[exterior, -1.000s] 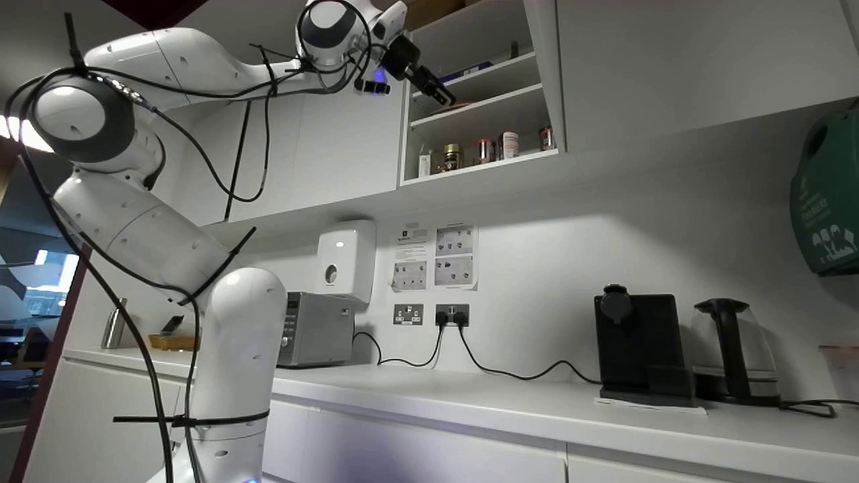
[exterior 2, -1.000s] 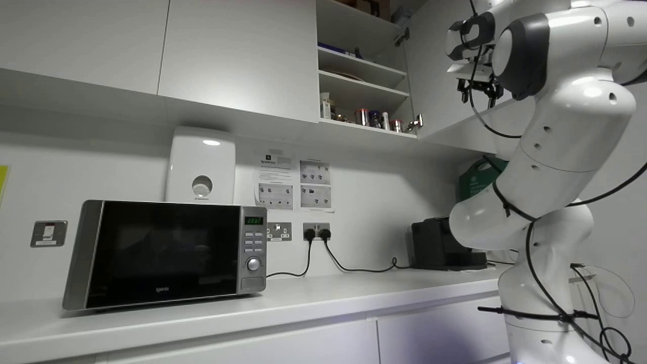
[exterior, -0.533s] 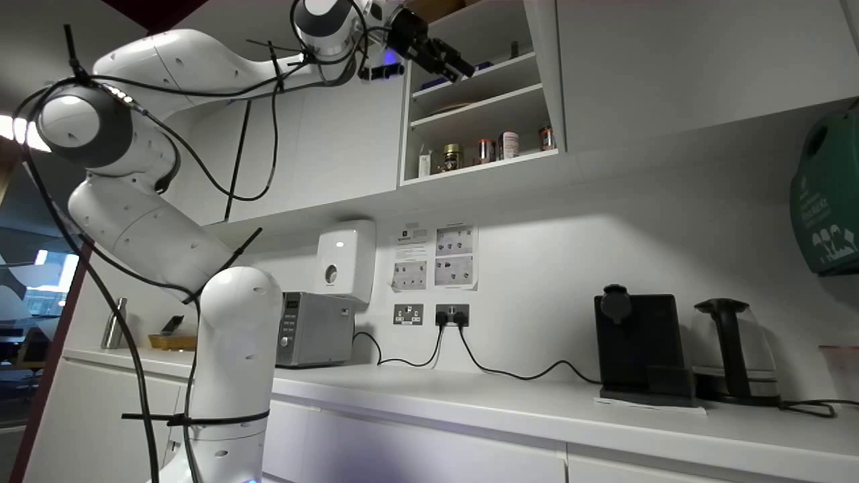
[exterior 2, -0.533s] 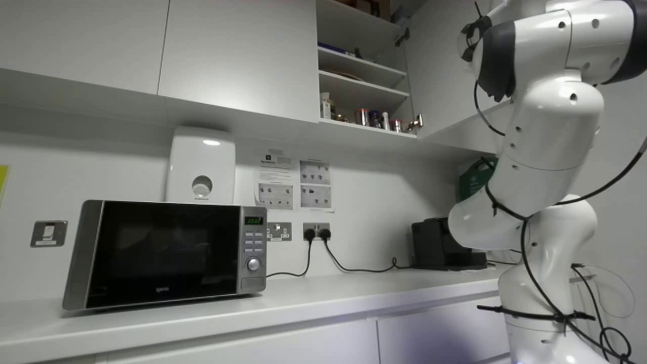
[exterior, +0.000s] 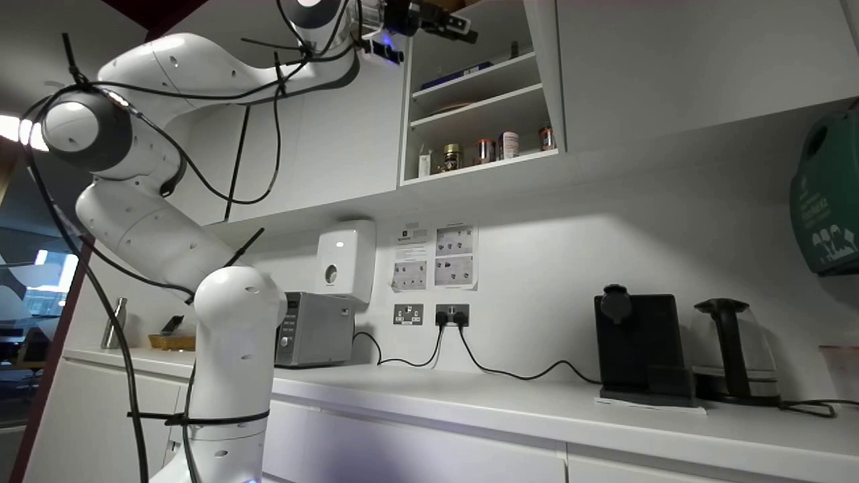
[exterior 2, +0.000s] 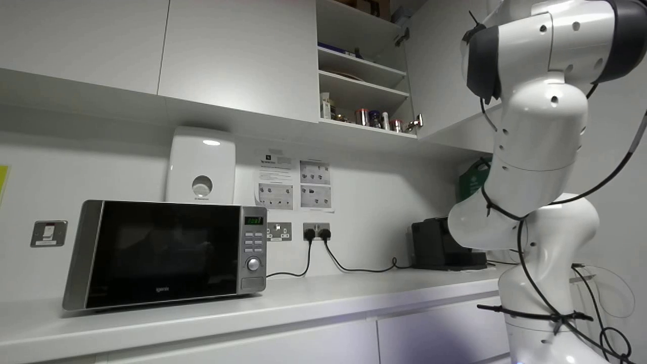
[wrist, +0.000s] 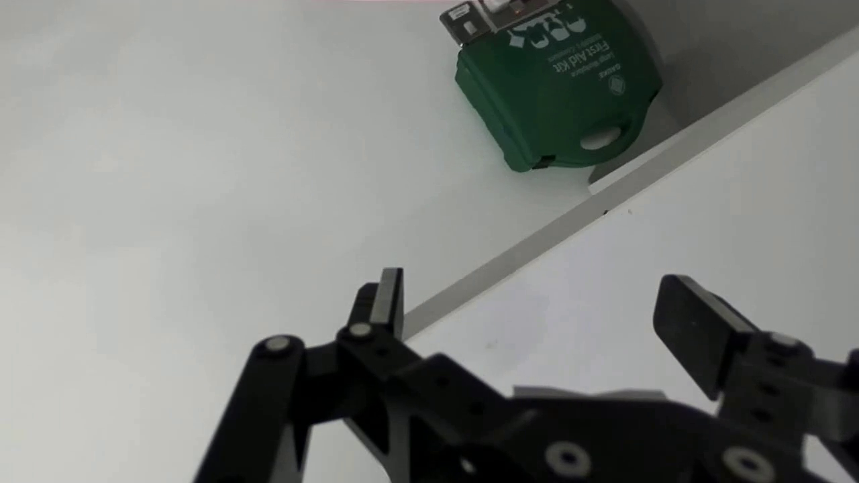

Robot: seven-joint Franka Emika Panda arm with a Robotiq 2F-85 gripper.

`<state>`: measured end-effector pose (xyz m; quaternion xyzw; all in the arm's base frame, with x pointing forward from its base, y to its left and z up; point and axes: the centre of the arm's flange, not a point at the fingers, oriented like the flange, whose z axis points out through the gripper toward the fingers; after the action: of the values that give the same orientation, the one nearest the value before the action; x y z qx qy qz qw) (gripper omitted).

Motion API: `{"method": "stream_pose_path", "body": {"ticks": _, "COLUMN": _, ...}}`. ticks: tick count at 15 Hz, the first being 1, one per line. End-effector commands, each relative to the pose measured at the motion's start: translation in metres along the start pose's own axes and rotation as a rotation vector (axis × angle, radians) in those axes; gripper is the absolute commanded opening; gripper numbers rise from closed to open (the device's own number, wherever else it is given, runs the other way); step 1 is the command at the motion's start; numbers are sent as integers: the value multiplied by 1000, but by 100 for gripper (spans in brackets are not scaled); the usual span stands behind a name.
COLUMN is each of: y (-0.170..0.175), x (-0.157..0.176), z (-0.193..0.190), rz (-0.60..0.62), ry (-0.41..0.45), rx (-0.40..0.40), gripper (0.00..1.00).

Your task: Close the open cabinet door

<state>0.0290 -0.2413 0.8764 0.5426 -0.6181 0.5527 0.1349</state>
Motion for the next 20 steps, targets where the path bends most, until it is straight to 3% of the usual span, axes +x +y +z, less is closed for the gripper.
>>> {"method": "stream_pose_path", "body": {"ticks": 1, "y": 3, "x": 14, "z": 9, "rz": -143, "ry": 77, "rx": -42, "gripper": 100}}
{"method": "stream_pose_path", "body": {"ticks": 8, "y": 18, "x": 27, "z": 15, "rz": -320, "ry": 163, "rx": -82, "gripper": 100}}
{"method": "stream_pose_path", "body": {"ticks": 17, "y": 53, "x": 46, "z": 25, "rz": -311, "ry": 168, "rx": -147, "gripper": 100}}
{"method": "stream_pose_path", "body": {"ticks": 20, "y": 59, "x": 50, "z": 28, "rz": -338, "ry": 114, "rx": -82, "gripper": 100}}
